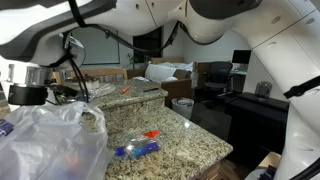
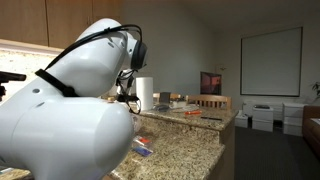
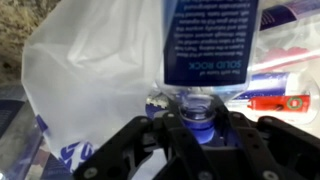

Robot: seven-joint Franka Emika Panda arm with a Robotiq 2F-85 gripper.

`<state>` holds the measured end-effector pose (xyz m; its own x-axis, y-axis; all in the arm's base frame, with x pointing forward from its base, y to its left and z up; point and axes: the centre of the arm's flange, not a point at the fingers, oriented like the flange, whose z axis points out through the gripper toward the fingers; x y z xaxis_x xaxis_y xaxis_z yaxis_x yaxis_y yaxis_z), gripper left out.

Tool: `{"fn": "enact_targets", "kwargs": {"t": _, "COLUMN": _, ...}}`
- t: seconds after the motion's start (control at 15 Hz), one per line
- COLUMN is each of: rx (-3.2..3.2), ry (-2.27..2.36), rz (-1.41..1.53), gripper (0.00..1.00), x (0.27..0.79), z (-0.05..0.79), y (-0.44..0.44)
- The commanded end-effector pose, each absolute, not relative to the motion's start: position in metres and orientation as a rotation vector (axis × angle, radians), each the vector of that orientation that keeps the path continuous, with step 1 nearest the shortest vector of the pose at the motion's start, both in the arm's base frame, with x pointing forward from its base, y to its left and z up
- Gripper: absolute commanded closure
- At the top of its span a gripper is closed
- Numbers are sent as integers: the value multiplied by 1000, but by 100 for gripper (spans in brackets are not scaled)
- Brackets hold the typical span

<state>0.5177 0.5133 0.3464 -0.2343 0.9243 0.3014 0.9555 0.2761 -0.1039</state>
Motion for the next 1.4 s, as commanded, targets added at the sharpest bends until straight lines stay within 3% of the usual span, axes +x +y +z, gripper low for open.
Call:
{"fn": "enact_targets", "kwargs": {"t": 0.0, "rx": -1583, "ry": -2248, "rz": -162, "gripper": 86, "x": 525, "z": 339, "y": 533}}
{"fn": "enact_targets", "kwargs": {"t": 0.2, "rx": -1522, "ry": -2222, "rz": -157, "gripper": 86, "x": 525, "z": 327, "y": 538}}
{"fn": "enact_targets", "kwargs": {"t": 0.27, "rx": -1513, "ry": -2222, "rz": -150, "gripper": 40, "x": 525, "z": 324, "y": 539}}
{"fn": "enact_targets", "kwargs": {"t": 0.33, "rx": -1507, "ry": -2222, "rz": -148, "gripper": 39, "x": 524, "z": 322, "y": 539}}
{"fn": "enact_targets", "kwargs": {"t": 0.73, "rx": -1510, "ry": -2245, "rz": -133, "gripper": 2, "x": 516, "z": 328, "y": 538}}
{"fn": "enact_targets", "kwargs": {"t": 1.33, "rx": -1629, "ry": -2272, "rz": -195, "gripper": 0, "x": 499, "z": 382, "y": 496}}
